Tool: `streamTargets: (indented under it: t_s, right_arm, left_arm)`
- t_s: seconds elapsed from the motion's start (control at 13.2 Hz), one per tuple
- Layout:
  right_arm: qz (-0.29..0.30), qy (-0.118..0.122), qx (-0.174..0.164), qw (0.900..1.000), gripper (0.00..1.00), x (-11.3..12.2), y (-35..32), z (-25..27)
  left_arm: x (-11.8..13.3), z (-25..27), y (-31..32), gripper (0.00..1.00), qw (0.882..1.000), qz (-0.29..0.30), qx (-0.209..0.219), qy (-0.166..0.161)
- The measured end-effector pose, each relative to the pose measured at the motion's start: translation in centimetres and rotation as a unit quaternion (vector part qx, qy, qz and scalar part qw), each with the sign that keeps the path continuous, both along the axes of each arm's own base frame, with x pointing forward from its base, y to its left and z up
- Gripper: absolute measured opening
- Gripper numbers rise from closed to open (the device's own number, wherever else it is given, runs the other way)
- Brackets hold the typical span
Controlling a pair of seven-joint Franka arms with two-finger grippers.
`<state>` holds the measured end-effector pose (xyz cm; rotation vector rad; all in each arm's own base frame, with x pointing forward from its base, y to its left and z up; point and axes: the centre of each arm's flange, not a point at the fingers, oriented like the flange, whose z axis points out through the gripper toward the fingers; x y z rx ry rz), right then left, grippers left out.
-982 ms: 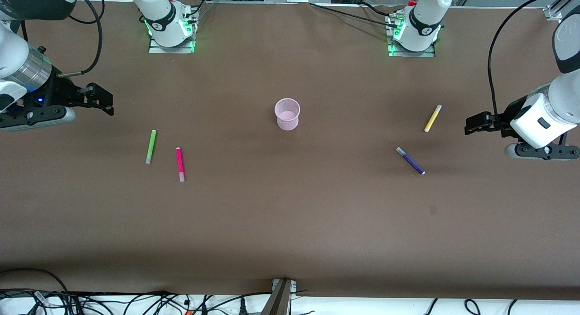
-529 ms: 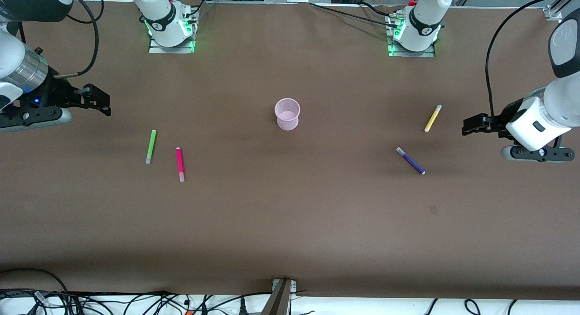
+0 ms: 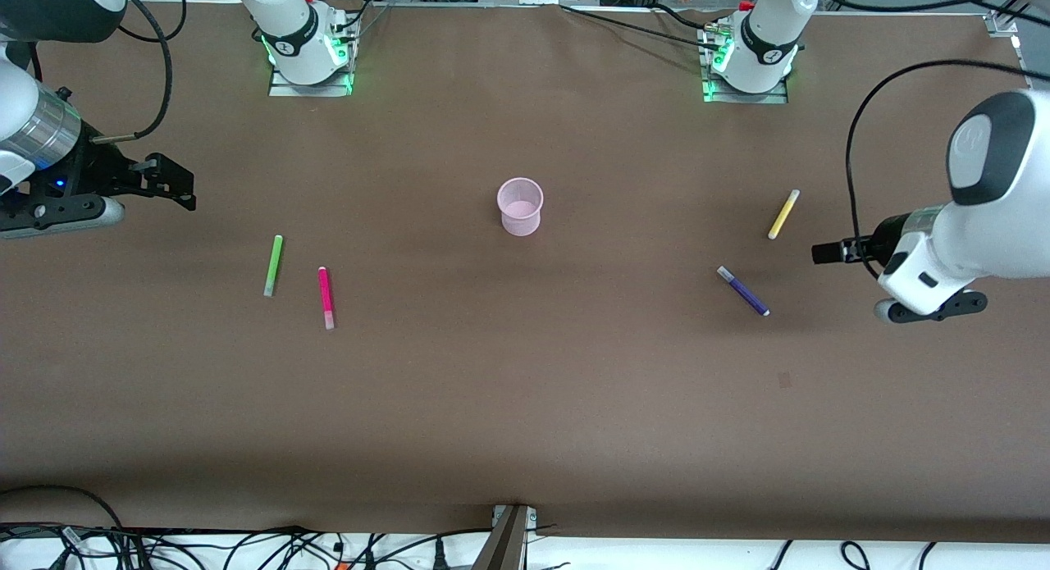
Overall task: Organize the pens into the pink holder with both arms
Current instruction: 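Reach the left gripper down to the purple marker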
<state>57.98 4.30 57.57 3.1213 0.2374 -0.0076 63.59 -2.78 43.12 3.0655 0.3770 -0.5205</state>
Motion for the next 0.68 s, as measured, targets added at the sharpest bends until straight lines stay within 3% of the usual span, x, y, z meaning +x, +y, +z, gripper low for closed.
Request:
streamTargets:
  t_s: [0.38, 0.68]
  right_arm:
    - [-0.004, 0.001, 0.000, 1.000, 1.00, 0.0, -0.4, -0.1]
    - [-0.004, 0.002, 0.000, 1.000, 1.00, 0.0, -0.5, -0.1]
  left_arm:
    - [-1.1, -10.3, -0.3, 1.00, 0.994, 0.102, 0.035, 0.014]
    - [-3.4, -17.5, -0.3, 1.00, 0.974, 0.218, 0.067, -0.013]
